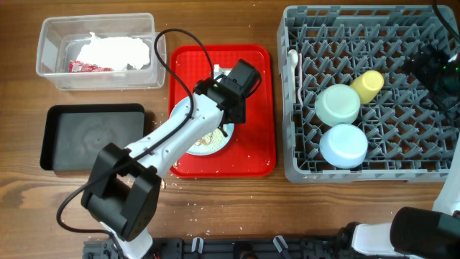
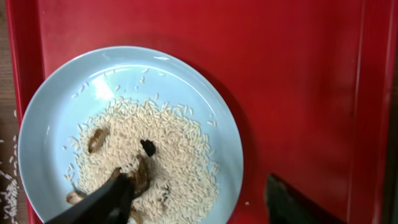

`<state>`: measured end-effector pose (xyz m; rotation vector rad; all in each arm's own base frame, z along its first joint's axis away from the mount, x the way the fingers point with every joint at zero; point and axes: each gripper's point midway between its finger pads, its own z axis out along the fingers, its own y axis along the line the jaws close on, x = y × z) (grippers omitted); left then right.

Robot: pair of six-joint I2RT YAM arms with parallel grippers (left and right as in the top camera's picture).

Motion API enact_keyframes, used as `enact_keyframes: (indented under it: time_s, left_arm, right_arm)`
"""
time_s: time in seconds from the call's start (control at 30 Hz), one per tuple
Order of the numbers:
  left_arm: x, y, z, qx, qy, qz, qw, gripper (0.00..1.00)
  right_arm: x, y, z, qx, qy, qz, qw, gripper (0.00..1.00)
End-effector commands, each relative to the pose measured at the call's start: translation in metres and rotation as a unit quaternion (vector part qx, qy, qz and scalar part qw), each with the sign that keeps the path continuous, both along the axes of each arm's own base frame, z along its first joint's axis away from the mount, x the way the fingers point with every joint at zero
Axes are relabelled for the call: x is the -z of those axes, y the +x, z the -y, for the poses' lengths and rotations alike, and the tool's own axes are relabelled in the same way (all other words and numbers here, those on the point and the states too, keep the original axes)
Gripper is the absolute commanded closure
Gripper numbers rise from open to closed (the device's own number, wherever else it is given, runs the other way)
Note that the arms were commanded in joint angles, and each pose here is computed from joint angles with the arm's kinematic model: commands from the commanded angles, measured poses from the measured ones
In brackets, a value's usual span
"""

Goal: Sort waste into correct bins and load items into the dishwasher rack
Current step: 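Reach the left gripper to the light-blue plate rim and grasp it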

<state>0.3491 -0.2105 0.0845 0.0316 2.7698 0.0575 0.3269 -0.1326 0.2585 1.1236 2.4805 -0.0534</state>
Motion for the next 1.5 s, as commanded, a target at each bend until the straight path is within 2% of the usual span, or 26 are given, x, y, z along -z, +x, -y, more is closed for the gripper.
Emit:
enact_keyframes:
  time_s: [0.0,0.1,0.23,0.4,0.47,0.57,0.97,1.2,1.33,1.47]
  left_arm:
    - [0.003,0.006,-0.005,-0.029,0.011,0.015,0.999,0.39]
    - [0.004,0.008,-0.003,-0.029,0.013,0.02,0.999,0.41]
    - [0.014,0.0,0.011,-0.023,0.011,0.011,1.0,0.38]
    - [0.027,-0.012,0.033,-0.006,0.016,0.009,1.0,0.4]
    - [0.031,-0.015,0.032,-0.026,0.02,0.01,0.999,0.44]
    - [0.039,-0.016,0.031,-0.041,0.023,0.005,0.999,0.44]
    - [0.055,-0.017,0.026,-0.058,0.033,-0.005,0.998,0.53]
    - [0.075,-0.02,0.021,-0.058,0.056,-0.021,0.997,0.53]
    - [0.076,-0.02,0.022,-0.058,0.056,-0.02,0.997,0.56]
    - [0.075,-0.018,0.022,-0.058,0.056,-0.017,0.997,0.64]
  right_arm:
    - [0.001,0.0,-0.002,-0.007,0.004,0.001,1.0,0.0]
    - [0.001,0.0,-0.002,-0.007,0.004,0.001,1.0,0.0]
    - [0.001,0.0,-0.002,-0.007,0.004,0.001,1.0,0.0]
    - [0.001,0.0,-0.002,-0.007,0.004,0.001,1.0,0.0]
    - [0.001,0.0,-0.002,-0.007,0.004,0.001,1.0,0.0]
    - [0.001,0.0,-0.002,-0.007,0.004,0.001,1.0,0.0]
    - [0.001,0.0,-0.002,-0.007,0.004,0.001,1.0,0.0]
    - [0.001,0.0,-0.002,-0.007,0.004,0.001,1.0,0.0]
    - [0.001,0.0,-0.002,-0.007,0.004,0.001,1.0,0.0]
    - [0.001,0.0,-0.002,-0.007,0.004,0.001,1.0,0.0]
